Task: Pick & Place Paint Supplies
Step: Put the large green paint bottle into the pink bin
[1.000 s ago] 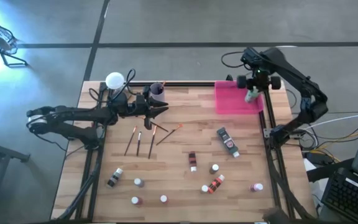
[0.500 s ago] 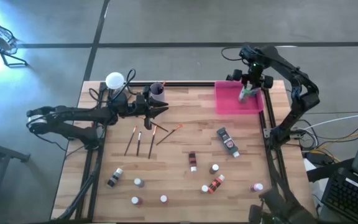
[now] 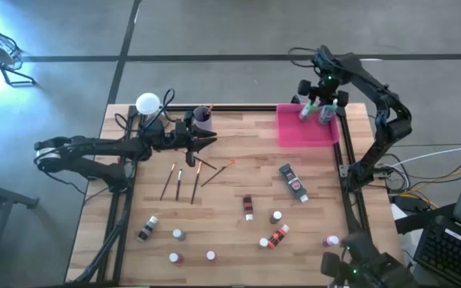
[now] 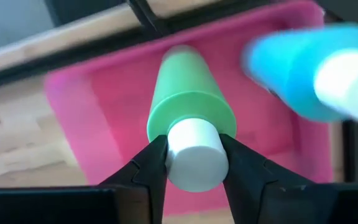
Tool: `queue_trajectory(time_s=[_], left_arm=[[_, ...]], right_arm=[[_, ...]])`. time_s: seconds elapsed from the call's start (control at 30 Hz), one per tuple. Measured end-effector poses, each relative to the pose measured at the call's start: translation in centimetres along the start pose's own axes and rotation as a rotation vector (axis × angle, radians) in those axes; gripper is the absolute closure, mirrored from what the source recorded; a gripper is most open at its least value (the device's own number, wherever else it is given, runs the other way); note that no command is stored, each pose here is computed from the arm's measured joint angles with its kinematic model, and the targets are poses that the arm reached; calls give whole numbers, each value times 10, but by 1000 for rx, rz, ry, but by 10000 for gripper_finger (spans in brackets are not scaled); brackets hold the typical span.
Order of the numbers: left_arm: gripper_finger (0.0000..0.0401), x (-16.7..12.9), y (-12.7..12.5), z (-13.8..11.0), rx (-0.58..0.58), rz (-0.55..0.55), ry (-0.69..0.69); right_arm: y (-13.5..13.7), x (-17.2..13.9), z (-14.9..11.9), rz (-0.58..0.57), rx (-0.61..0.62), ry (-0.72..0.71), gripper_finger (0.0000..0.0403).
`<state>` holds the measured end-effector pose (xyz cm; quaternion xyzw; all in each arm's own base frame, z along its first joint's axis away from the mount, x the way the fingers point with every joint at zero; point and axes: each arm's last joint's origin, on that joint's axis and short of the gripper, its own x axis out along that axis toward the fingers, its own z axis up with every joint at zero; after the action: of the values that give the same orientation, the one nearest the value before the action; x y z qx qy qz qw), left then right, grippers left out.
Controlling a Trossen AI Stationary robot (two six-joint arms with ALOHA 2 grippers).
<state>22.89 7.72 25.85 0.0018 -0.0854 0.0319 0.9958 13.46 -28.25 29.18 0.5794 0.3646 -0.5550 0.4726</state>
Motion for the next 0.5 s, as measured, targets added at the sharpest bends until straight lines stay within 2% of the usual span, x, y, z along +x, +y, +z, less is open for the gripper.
queue_trajectory(time_s=[0.33,0.5], left_arm=[[320,0,0,0,1,0,-1],[320,0,0,0,1,0,-1]], right_arm=[[-3,7,11,-19,-18,6,277],[-2,8,12,-27,-12,-1,287]])
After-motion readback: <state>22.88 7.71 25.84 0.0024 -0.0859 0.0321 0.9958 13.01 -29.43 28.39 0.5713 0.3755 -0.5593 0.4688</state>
